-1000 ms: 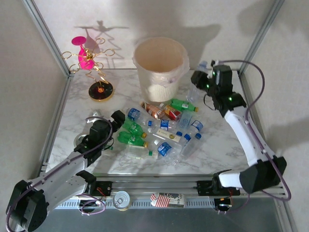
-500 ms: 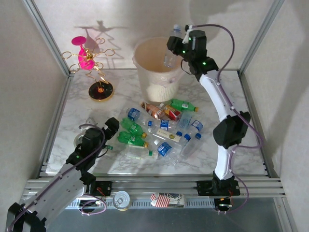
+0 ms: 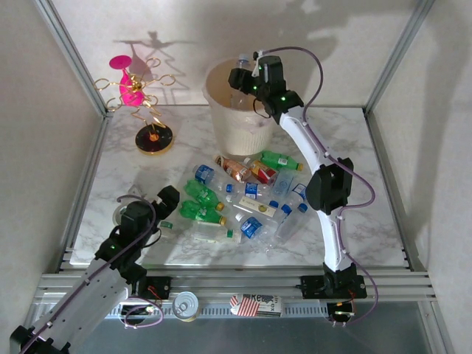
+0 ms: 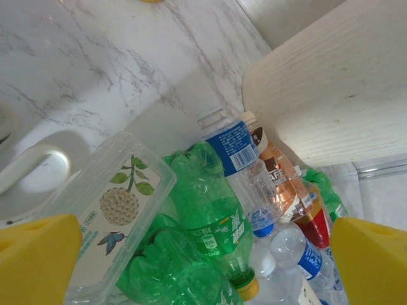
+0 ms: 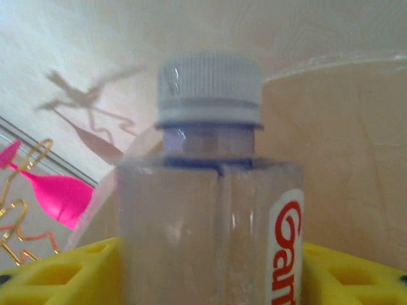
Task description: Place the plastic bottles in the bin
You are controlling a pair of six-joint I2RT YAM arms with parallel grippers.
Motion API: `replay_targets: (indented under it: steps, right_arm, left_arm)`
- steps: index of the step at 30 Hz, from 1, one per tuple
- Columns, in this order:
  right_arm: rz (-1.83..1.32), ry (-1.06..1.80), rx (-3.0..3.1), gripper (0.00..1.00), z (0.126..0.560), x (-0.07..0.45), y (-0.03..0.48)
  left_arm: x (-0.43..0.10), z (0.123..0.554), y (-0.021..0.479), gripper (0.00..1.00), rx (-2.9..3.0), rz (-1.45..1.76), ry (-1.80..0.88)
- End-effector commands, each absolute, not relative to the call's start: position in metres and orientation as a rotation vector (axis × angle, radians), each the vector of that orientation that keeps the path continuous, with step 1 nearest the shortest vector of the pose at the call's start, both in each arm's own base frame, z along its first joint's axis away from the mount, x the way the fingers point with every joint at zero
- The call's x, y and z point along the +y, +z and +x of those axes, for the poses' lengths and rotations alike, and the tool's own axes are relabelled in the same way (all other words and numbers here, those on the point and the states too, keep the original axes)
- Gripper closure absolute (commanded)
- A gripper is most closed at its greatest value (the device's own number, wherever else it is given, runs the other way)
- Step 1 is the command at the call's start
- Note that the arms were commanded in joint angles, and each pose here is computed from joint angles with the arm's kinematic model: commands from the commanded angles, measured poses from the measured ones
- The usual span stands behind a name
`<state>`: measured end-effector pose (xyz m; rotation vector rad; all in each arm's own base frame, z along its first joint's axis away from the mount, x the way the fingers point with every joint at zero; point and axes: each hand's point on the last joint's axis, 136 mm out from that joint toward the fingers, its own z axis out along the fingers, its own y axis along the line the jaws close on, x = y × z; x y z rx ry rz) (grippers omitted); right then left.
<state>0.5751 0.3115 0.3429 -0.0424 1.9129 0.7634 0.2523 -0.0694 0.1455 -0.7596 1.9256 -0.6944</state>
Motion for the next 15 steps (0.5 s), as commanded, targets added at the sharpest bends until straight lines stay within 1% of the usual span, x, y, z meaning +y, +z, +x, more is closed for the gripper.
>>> replay_targets:
  steps: [1,4,10,15]
  right_arm:
    - [-0.054,0.786,1.794,0.30,0.570,0.309,0.392]
    - [-0.067,0.786,1.767,0.26,0.563,0.306,0.407]
    - [-0.110,0.788,1.727,0.24,0.537,0.297,0.439]
    - [-0.153,0.768,1.757,0.21,0.508,0.286,0.440]
  left_arm:
    - [-0.065,0.248,0.136,0.00,1.956,-0.767,-0.664]
    - [-0.065,0.249,0.138,0.00,1.956,-0.761,-0.659]
    - [-0.064,0.253,0.141,0.00,1.962,-0.751,-0.625]
    - [-0.062,0.258,0.145,0.00,1.970,-0.734,-0.582]
